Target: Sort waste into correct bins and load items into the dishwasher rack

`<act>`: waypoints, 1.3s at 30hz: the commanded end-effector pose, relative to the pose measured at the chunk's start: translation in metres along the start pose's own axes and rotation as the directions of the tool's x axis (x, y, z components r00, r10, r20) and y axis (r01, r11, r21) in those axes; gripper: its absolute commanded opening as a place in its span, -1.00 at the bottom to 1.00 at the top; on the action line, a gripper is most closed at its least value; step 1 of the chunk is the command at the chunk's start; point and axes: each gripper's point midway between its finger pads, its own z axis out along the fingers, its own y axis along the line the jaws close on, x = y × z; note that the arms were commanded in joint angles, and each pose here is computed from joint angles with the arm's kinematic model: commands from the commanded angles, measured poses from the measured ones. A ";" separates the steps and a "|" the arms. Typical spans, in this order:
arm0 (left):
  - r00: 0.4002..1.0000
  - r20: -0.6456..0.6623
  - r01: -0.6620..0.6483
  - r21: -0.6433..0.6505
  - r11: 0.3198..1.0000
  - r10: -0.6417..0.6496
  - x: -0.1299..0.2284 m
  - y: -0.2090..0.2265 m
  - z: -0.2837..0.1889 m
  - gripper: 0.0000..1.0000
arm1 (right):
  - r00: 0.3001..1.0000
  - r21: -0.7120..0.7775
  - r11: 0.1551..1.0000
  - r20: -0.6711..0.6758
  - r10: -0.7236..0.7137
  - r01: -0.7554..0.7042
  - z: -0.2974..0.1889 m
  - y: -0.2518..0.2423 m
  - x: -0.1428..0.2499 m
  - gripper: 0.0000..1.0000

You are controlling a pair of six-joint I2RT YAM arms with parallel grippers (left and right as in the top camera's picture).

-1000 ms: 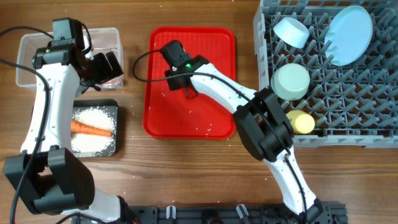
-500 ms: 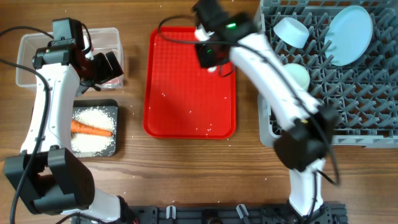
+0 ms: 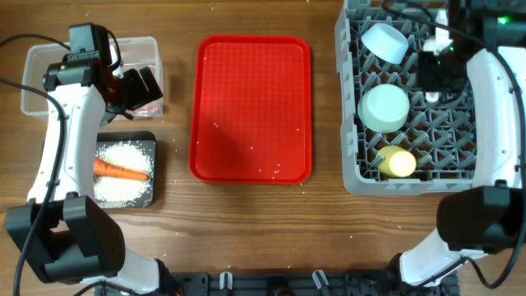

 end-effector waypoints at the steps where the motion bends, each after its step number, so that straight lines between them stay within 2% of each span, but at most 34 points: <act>1: 1.000 0.005 0.010 0.013 1.000 -0.010 -0.003 -0.002 -0.001 1.00 | 0.997 -0.088 0.994 -0.036 -0.063 0.060 0.027 0.006 0.012 -0.21; 2: 1.000 0.005 0.010 0.013 1.000 -0.010 -0.003 -0.002 -0.001 1.00 | 0.998 -0.090 0.994 -0.033 -0.059 0.056 0.028 0.006 0.011 0.02; 3: 1.000 0.004 0.010 0.014 1.000 -0.010 -0.003 -0.002 -0.001 1.00 | 0.998 -0.088 0.995 -0.020 -0.058 0.056 0.026 0.006 0.008 0.16; 6: 1.000 0.002 0.010 0.021 1.000 -0.010 -0.003 -0.004 -0.001 1.00 | 0.999 -0.122 0.992 0.047 -0.022 0.027 0.003 0.010 -0.004 0.29; 8: 1.000 0.002 0.010 0.020 1.000 -0.010 -0.003 -0.004 -0.001 1.00 | 0.994 -0.240 0.970 0.110 -0.014 0.041 -0.024 0.029 -0.007 0.43; 10: 1.000 0.002 0.010 0.021 1.000 -0.010 -0.003 -0.004 -0.001 1.00 | 0.975 -0.386 0.920 0.222 0.014 0.075 -0.081 0.052 -0.005 0.48; 12: 1.000 0.002 0.010 0.021 1.000 -0.010 -0.003 -0.004 -0.001 1.00 | 0.947 -0.535 0.841 0.223 0.231 -0.079 -0.135 0.068 0.006 0.99; 13: 1.000 0.002 0.010 0.021 1.000 -0.010 -0.003 -0.004 -0.001 1.00 | 0.918 -0.589 0.785 0.173 0.356 -0.193 -0.152 0.071 0.012 1.00; 14: 1.000 0.002 0.010 0.021 1.000 -0.010 -0.003 -0.004 -0.001 1.00 | 0.886 -0.521 0.798 0.154 0.438 -0.304 -0.162 0.055 0.037 1.00; 16: 1.000 0.002 0.010 0.021 1.000 -0.010 -0.003 -0.004 -0.001 1.00 | 0.888 -0.446 0.822 0.119 0.445 -0.353 -0.169 0.046 0.076 1.00; 17: 1.000 0.002 0.010 0.020 1.000 -0.010 -0.003 -0.004 -0.001 1.00 | 0.873 -0.416 0.835 0.164 0.460 -0.361 -0.176 0.038 0.082 0.99; 19: 1.000 0.002 0.010 0.021 1.000 -0.010 -0.003 -0.004 -0.001 1.00 | 0.793 -0.390 0.818 0.278 0.542 -0.423 -0.204 0.020 0.102 1.00; 20: 1.000 0.002 0.010 0.021 1.000 -0.010 -0.003 -0.004 -0.001 1.00 | 0.774 -0.377 0.838 0.356 0.524 -0.394 -0.216 0.014 0.107 0.99; 22: 1.000 0.002 0.010 0.021 1.000 -0.010 -0.003 -0.004 -0.001 1.00 | 0.759 -0.314 0.910 0.512 0.401 -0.269 -0.232 0.007 0.116 0.99; 23: 1.000 0.002 0.010 0.021 1.000 -0.010 -0.003 -0.004 -0.001 1.00 | 0.721 -0.297 0.930 0.594 0.358 -0.217 -0.237 0.006 0.119 1.00; 25: 1.000 0.002 0.010 0.021 1.000 -0.010 -0.003 -0.004 -0.001 1.00 | 0.629 -0.280 0.948 0.713 0.311 -0.152 -0.219 0.008 0.115 1.00; 27: 1.000 0.002 0.010 0.021 1.000 -0.010 -0.003 -0.004 -0.001 1.00 | 0.512 -0.321 0.941 0.793 0.330 -0.108 -0.170 0.017 0.103 0.99; 29: 1.000 0.002 0.010 0.021 1.000 -0.010 -0.003 -0.004 -0.001 1.00 | 0.416 -0.431 0.901 0.811 0.410 -0.049 -0.106 0.037 0.101 0.99; 31: 1.000 0.002 0.010 0.021 1.000 -0.010 -0.003 -0.004 -0.001 1.00 | 0.342 -0.537 0.841 0.780 0.524 -0.064 -0.056 0.044 0.114 0.99; 35: 1.000 0.002 0.010 0.021 1.000 -0.010 -0.003 -0.004 -0.001 1.00 | 0.302 -0.477 0.877 0.830 0.469 -0.051 -0.016 0.048 0.134 1.00; 39: 1.000 0.002 0.010 0.020 1.000 -0.010 -0.003 -0.004 -0.001 1.00 | 0.320 -0.260 0.958 0.923 0.212 0.116 0.000 0.073 0.141 1.00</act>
